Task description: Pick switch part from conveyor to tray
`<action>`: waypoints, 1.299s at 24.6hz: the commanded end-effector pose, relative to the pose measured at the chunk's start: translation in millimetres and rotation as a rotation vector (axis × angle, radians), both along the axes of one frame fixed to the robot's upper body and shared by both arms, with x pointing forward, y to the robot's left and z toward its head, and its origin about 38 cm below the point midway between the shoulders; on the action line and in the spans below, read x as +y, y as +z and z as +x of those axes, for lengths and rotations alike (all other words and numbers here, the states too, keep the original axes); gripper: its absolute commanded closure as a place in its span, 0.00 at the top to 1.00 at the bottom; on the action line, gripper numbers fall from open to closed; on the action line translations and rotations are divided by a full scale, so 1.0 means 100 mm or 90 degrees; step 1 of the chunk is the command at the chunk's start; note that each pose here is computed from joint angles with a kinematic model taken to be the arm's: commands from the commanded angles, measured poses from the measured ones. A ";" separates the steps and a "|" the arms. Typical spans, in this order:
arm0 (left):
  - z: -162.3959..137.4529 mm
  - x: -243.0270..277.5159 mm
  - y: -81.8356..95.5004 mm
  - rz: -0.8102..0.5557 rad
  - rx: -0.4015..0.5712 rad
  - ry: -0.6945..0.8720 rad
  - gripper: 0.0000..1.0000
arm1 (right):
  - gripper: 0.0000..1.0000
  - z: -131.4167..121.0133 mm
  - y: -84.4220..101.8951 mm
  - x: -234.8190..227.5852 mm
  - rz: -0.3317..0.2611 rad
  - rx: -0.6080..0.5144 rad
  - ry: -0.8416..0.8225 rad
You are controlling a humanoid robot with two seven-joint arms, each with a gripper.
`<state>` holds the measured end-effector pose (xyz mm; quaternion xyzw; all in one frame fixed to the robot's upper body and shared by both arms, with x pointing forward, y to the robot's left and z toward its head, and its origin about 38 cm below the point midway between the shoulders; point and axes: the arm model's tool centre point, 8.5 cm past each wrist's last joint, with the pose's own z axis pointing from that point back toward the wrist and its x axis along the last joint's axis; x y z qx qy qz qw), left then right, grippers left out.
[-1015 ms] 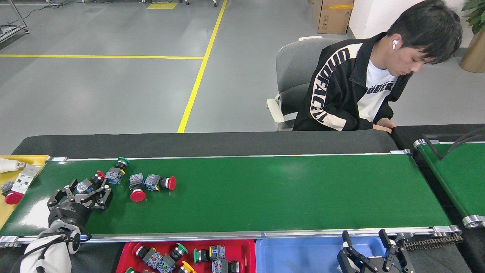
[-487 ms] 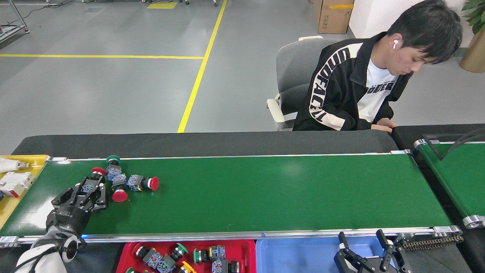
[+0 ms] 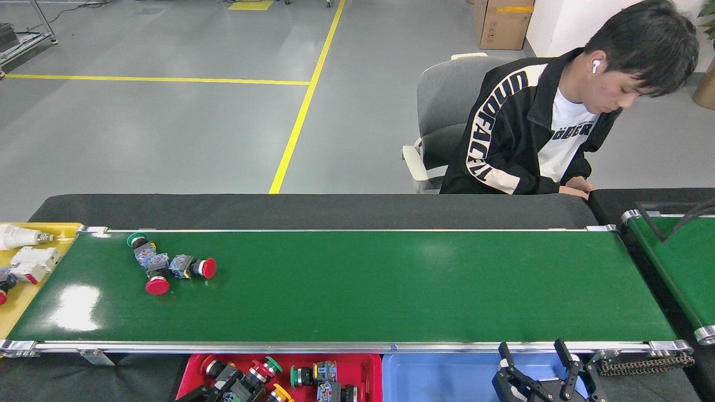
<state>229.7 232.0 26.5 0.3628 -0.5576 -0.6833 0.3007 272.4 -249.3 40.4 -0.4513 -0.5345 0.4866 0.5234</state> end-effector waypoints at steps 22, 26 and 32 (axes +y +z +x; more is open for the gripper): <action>1.08 1.16 0.17 -0.028 0.021 0.391 1.00 | 0.96 0.02 0.06 -0.09 -0.011 -0.010 -0.007; 1.61 1.37 0.14 -0.015 0.042 0.419 1.00 | 0.96 -0.03 0.03 -0.27 -0.018 -0.003 -0.034; 2.08 2.20 0.20 0.024 0.087 0.534 1.00 | 0.97 -0.03 -0.01 -0.35 -0.009 0.003 -0.031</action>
